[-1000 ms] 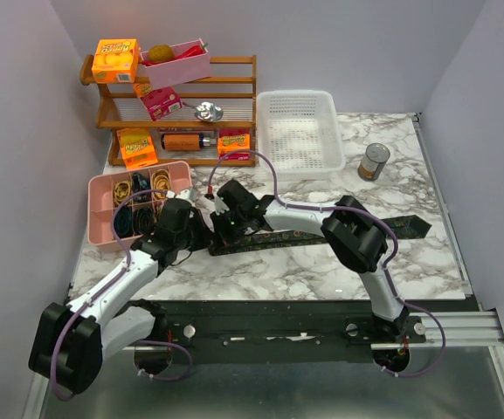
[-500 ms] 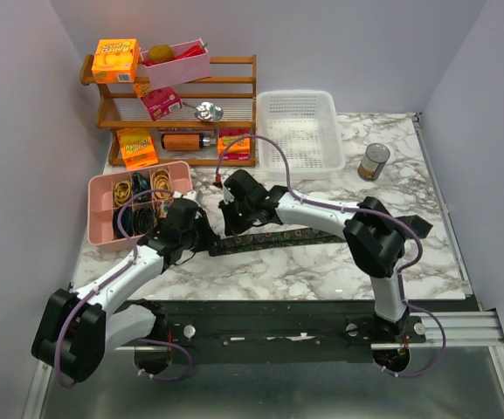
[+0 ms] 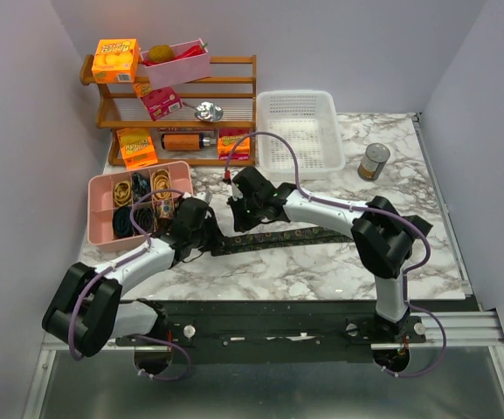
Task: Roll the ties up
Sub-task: Roll the tie at the center of the board.
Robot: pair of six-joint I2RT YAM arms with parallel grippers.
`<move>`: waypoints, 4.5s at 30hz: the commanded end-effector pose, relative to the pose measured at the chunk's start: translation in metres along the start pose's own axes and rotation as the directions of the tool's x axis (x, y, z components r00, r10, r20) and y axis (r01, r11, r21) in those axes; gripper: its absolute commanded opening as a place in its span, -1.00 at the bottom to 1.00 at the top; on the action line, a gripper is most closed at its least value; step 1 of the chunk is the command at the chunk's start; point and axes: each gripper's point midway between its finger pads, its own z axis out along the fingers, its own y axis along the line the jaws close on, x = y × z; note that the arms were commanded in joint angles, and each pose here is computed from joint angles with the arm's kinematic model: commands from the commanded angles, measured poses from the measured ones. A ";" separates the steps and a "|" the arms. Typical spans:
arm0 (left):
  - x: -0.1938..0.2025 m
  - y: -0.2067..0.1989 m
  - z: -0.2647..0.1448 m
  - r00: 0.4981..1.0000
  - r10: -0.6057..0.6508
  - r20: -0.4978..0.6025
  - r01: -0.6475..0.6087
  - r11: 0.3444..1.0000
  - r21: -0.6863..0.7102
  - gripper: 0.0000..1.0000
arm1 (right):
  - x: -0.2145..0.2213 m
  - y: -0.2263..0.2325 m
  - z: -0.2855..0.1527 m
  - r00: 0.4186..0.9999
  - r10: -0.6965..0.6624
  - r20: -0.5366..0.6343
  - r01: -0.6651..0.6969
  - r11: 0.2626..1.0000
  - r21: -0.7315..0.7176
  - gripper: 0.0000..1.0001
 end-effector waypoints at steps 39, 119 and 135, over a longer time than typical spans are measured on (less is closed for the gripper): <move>0.012 0.001 -0.008 0.996 -0.075 0.047 0.073 0.996 0.044 -0.38 | 0.008 0.045 0.007 0.998 -0.035 -0.049 0.020 0.961 -0.276 -0.99; -0.003 0.050 -0.006 0.978 -0.120 0.170 0.127 0.991 -0.030 -1.00 | 0.038 0.012 0.053 0.984 -0.063 -0.168 0.035 0.986 -0.161 -0.99; -0.022 0.049 -0.022 0.991 -0.021 0.130 0.041 0.988 -0.151 -1.00 | 0.034 0.014 0.056 0.985 -0.060 -0.163 0.032 0.985 -0.170 -0.99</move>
